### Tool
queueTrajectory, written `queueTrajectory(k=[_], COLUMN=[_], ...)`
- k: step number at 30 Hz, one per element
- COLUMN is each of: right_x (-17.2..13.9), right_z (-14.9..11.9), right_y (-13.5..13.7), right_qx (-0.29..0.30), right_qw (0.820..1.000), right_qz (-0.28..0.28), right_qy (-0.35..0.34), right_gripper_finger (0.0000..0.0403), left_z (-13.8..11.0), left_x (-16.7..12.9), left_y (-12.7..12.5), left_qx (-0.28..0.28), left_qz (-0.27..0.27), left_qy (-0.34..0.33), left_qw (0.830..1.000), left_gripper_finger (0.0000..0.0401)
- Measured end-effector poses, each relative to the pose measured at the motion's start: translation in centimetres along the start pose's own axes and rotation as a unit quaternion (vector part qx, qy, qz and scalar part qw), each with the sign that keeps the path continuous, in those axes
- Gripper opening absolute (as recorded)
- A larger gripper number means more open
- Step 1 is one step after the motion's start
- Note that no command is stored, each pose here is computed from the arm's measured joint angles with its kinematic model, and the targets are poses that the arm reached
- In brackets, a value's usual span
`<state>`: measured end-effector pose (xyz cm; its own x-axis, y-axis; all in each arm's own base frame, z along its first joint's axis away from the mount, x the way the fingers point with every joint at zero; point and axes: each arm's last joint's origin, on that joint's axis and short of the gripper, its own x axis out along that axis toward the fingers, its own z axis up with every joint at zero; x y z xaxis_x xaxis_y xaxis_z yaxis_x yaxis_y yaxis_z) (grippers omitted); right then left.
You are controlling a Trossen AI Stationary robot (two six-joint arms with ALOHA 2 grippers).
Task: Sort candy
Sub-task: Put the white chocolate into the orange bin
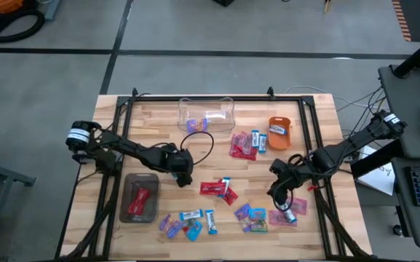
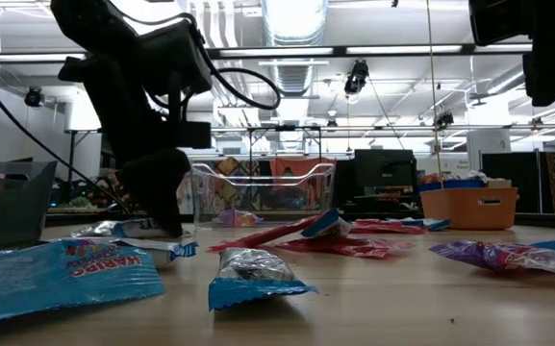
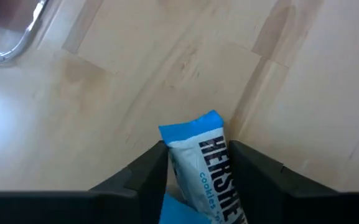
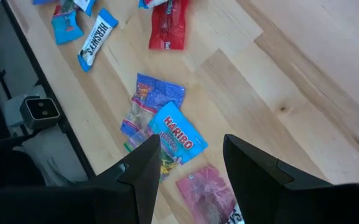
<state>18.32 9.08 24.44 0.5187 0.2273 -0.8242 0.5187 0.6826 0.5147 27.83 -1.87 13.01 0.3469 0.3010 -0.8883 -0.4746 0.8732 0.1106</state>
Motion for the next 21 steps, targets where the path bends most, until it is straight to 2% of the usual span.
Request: queueTrajectory(k=[11,21], right_x=[0.0,0.0], right_z=[0.1,0.1], right_y=[0.0,0.0], right_qx=[-0.021,-0.038], right_qw=[1.0,0.999], right_qz=[-0.004,-0.005], right_qy=[-0.01,-0.01], right_gripper_finger=[0.0166,0.0166], left_z=[0.3,2.0], left_x=[-0.1,-2.1], left_y=[-0.2,-0.5], left_qx=[-0.007,-0.011], left_qz=[-0.017,-0.056], left_qy=[-0.011,-0.036], left_qw=[1.0,0.998], left_gripper_finger=[0.0032,0.0027])
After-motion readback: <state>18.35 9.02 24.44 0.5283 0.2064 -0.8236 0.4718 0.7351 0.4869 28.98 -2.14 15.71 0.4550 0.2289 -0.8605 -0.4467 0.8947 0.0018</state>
